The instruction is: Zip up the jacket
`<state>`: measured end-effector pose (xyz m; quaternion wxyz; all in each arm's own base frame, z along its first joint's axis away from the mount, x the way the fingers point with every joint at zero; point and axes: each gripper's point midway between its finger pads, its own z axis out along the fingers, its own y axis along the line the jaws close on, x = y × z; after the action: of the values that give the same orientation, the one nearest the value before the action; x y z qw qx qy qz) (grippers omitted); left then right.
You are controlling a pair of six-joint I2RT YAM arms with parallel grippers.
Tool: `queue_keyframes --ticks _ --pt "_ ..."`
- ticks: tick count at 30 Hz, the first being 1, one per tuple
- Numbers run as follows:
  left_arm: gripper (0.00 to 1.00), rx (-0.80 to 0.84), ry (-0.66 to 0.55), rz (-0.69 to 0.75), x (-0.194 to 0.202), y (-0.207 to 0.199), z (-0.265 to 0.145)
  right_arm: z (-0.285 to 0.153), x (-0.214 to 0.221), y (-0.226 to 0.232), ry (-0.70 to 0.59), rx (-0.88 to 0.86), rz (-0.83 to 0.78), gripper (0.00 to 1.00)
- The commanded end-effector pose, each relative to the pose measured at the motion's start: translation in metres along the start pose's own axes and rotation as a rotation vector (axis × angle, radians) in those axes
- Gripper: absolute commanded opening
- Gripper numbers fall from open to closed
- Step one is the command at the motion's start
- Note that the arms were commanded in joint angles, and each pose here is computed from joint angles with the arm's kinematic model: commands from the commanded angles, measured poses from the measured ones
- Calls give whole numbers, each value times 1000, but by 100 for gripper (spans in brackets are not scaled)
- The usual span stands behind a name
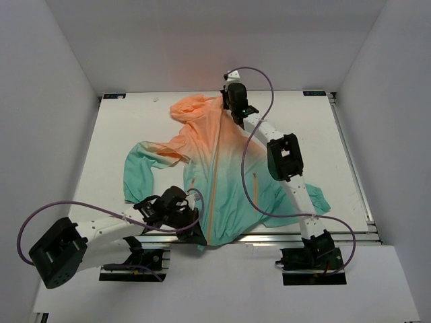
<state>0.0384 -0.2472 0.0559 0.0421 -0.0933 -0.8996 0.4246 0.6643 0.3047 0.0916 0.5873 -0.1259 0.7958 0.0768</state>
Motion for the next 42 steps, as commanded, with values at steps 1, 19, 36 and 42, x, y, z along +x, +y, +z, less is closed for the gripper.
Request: queue_keyframes --ticks 1,19,36,42 --pt "0 53 111 -113 33 0 -6 -3 -109 -57 -362 181 108 0" --pt "25 14 98 -220 27 18 -14 -9 -129 -60 -465 33 160 28" --pt "98 -332 -430 -24 -161 -22 -87 -261 -18 -26 134 -189 295 89" --pt "98 -337 -613 -46 -259 7 -118 -341 76 -12 328 -264 362 89"
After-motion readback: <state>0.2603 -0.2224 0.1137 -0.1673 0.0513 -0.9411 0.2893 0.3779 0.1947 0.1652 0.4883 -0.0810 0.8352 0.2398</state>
